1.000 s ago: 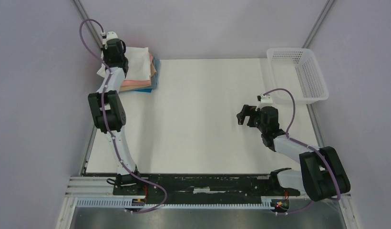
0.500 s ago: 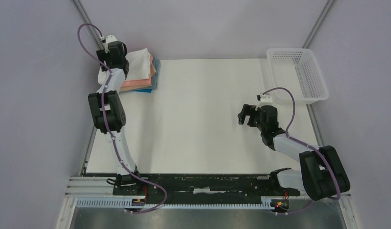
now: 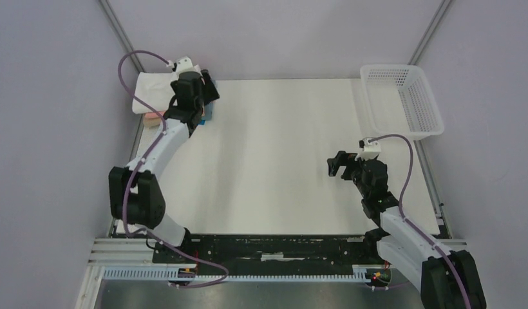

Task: Fold and stack the t-shirts
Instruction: Reset both arms

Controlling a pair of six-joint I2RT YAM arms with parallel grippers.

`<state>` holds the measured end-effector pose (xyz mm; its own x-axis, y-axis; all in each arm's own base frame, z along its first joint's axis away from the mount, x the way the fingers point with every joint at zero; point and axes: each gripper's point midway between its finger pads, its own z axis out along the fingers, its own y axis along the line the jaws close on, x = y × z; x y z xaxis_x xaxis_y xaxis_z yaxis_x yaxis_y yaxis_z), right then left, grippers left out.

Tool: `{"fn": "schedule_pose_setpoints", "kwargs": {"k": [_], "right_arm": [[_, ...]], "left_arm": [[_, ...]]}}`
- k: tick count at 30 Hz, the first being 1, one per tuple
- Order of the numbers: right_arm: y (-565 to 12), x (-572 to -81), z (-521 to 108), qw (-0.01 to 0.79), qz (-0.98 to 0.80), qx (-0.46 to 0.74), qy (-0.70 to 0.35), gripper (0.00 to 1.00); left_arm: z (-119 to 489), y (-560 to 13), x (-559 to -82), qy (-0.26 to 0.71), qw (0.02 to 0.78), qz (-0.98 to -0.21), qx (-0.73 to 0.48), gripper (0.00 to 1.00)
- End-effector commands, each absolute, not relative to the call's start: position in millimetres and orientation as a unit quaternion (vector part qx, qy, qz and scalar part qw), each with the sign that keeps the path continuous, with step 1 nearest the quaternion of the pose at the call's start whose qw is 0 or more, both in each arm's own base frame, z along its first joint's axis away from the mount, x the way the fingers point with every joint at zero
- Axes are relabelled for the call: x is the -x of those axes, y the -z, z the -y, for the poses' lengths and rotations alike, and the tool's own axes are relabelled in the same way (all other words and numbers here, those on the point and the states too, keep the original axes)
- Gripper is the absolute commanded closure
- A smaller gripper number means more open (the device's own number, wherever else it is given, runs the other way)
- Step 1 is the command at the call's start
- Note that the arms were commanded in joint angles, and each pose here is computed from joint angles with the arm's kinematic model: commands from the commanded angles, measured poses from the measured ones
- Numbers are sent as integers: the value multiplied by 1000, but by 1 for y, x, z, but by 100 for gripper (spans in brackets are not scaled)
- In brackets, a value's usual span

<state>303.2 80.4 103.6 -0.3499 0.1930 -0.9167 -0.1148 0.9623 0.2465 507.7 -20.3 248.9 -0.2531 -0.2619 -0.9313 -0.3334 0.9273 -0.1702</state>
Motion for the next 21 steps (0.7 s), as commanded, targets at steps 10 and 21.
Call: {"fn": "schedule_pose_setpoints", "kwargs": {"k": [10,21], "right_arm": [[-85,-265,-61,606,-780,-77,-139,2],[-84,-257,-60,623,-767,-65,-143,2]], "left_arm": [[152,-133,-285,246,450,-856,63,18],[117,-147,-261,213,509,-829,85,16]]}}
